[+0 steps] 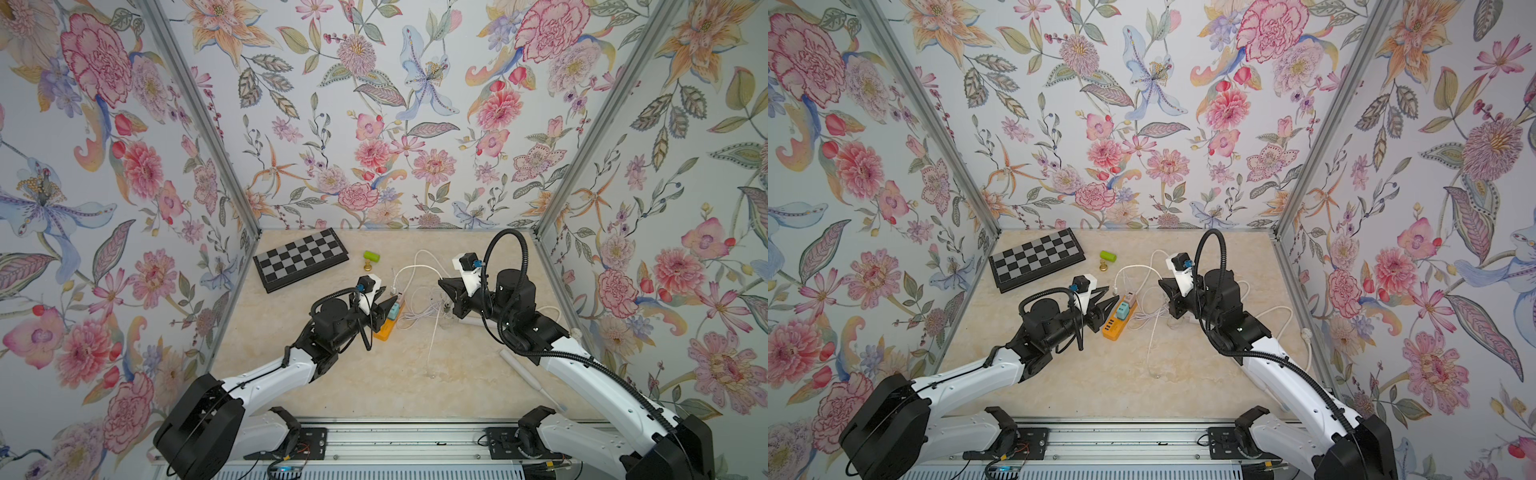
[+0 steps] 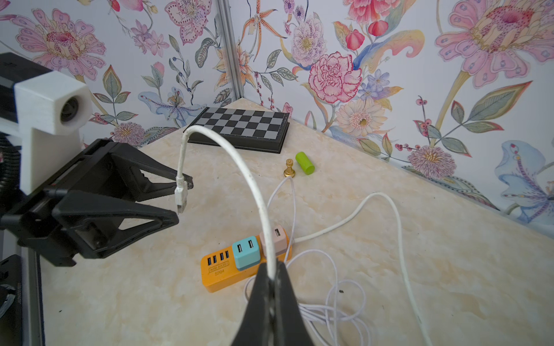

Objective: Charge the electric toothbrush
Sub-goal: Pick up the charging cable from the center of the board.

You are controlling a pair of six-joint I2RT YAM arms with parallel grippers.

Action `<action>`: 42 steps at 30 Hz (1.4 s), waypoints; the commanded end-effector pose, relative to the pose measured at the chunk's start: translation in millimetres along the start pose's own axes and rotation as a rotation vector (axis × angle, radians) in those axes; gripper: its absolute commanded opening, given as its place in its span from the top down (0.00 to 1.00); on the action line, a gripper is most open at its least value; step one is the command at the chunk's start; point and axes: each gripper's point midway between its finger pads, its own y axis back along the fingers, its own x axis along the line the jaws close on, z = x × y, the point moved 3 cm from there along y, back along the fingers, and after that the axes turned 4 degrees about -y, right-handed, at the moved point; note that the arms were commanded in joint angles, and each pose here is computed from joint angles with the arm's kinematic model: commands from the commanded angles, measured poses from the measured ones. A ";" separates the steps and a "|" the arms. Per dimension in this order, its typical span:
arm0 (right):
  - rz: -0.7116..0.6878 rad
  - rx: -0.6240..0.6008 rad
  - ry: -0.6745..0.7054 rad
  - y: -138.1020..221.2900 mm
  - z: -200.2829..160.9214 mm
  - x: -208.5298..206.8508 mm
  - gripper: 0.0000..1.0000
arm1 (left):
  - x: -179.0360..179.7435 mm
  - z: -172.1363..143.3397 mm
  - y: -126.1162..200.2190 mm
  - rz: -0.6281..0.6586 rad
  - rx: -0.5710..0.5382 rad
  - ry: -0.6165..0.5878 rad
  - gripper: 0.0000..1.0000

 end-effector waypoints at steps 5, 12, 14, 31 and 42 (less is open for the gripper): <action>0.008 -0.054 0.000 7.0 7.9 0.0 1.00 | -3.8 23.3 -8.6 -0.046 -0.076 -0.022 0.61; 0.003 -0.058 -0.008 7.9 6.2 -2.2 1.00 | -3.4 20.8 -8.9 -0.042 -0.064 -0.022 0.73; 0.001 -0.058 -0.016 8.3 6.2 -3.5 1.00 | -3.0 20.8 -7.7 -0.038 -0.062 -0.031 0.80; -0.004 0.032 -0.141 9.9 -8.8 -7.2 0.88 | 4.3 21.9 -8.1 0.019 -0.019 -0.098 0.90; 0.137 0.189 -0.515 -6.3 9.5 37.6 0.57 | 2.0 21.4 -15.1 0.036 0.050 -0.204 0.93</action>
